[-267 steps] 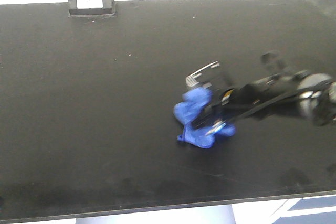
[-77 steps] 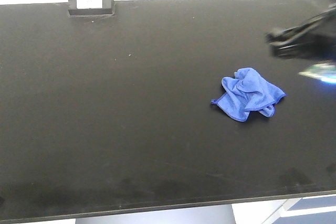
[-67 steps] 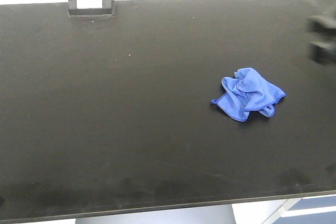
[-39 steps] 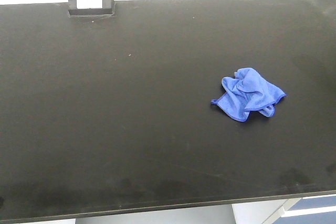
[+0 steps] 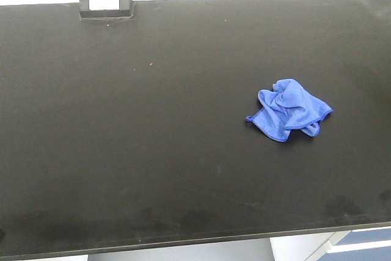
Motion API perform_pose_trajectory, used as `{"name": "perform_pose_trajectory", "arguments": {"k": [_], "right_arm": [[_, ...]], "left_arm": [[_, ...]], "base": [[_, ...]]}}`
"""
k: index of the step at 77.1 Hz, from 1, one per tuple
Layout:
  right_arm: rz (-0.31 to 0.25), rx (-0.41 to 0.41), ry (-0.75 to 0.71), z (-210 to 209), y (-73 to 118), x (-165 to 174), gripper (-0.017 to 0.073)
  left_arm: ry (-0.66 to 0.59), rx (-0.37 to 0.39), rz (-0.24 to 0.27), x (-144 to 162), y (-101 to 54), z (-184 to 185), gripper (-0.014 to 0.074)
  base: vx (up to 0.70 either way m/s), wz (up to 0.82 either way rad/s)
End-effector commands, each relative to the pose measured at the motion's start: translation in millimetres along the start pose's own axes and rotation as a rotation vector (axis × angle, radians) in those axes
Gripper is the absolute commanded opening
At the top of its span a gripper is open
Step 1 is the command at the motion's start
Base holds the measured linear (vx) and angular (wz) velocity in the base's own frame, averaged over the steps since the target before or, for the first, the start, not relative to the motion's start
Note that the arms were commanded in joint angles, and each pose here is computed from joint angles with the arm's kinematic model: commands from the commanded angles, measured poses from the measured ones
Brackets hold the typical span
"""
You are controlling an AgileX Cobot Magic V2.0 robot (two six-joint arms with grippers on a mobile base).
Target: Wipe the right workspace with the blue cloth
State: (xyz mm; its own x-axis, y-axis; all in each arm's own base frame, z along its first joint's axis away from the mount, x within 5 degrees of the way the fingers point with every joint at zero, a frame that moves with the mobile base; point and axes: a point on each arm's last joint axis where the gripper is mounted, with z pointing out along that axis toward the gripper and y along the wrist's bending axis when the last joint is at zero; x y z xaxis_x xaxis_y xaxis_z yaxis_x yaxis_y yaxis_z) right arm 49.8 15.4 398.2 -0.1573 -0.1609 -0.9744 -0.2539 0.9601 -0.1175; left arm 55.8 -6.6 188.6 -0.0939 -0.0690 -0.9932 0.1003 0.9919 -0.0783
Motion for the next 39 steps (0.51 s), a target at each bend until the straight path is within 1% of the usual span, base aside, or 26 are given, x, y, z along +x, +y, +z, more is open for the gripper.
{"name": "perform_pose_trajectory", "arguments": {"k": [1,20,34,39], "right_arm": [[0.002,0.018,-0.086,-1.4,-2.3,-13.1,-0.0008],[-0.007,0.023,-0.084,-1.2,-2.7,-13.0,-0.0008],[-0.043,0.049,-0.062,3.0,-5.5,-12.4,-0.0008],[-0.063,0.065,-0.048,4.0,-7.1,-11.5,-0.0008]], "left_arm": [[-0.117,0.001,-0.003,-16.3,-0.5,-2.8,-0.0006],[-0.117,0.001,-0.003,-16.3,-0.5,-2.8,-0.0006],[-0.117,0.001,-0.003,-16.3,-0.5,-2.8,-0.0006],[-0.117,0.001,-0.003,-16.3,-0.5,-2.8,-0.0006]], "base": [[0.00,0.00],[0.00,0.00],[0.00,0.00],[0.00,0.00]]}}
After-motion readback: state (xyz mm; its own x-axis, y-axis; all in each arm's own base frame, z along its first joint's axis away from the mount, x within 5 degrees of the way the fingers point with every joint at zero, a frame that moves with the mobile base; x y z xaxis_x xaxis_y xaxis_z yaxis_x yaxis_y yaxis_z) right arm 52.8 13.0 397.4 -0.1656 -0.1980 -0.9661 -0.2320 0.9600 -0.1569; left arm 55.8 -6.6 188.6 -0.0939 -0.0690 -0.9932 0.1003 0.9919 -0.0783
